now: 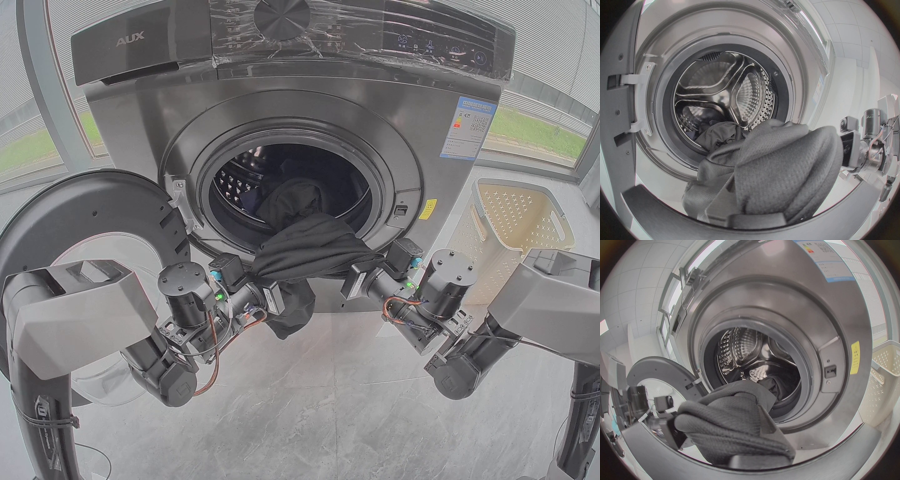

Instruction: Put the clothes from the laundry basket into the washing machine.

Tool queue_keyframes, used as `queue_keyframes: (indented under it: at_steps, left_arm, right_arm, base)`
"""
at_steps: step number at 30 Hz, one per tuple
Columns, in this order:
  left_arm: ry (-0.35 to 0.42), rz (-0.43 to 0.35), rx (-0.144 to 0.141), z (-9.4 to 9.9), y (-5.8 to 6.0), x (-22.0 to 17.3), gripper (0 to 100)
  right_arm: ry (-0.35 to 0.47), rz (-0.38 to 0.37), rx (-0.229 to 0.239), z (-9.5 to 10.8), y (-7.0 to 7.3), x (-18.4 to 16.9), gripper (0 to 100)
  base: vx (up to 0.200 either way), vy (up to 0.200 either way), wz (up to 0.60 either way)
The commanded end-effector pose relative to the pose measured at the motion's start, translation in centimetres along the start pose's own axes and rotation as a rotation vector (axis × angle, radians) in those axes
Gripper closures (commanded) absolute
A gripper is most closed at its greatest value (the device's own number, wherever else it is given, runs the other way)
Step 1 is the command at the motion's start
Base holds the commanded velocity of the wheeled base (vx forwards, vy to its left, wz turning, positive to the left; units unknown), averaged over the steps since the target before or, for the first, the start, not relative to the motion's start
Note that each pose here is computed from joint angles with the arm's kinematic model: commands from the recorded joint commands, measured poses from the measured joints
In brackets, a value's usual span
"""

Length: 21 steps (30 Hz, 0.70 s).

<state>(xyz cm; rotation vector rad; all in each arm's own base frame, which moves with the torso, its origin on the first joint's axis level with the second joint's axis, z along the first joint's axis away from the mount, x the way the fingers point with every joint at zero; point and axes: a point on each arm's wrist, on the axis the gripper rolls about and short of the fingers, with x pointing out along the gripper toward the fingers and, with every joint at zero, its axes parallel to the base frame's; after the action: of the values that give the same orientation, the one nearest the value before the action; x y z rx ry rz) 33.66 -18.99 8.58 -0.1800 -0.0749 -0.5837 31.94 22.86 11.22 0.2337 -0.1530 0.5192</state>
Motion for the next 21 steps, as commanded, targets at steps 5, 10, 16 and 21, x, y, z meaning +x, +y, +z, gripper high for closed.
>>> queue_keyframes:
  at_steps: [5, 10, 16, 21]
  left_arm:
    - [-0.021, -0.030, -0.002, 1.5, -1.3, -1.1, 100]
    - [-0.023, -0.040, 0.000, 1.6, -1.9, -1.3, 100]
    - [-0.009, -0.044, 0.006, 3.6, -2.2, -4.4, 100]
    - [0.005, -0.045, 0.007, 5.1, -2.6, -7.6, 100]
  right_arm:
    - [0.031, 0.015, -0.001, -1.6, 0.4, 0.1, 0]
    - [0.085, 0.022, -0.015, -1.8, 0.4, -1.4, 0]
    - [0.295, 0.159, -0.075, -2.1, 0.0, -7.9, 0]
    - [0.393, 0.269, -0.079, -2.3, 1.3, -11.3, 0]
  base:
    - [0.000, 0.000, 0.00]
    - [0.000, 0.000, 0.00]
    - [0.000, 0.000, 0.00]
    - [0.000, 0.000, 0.00]
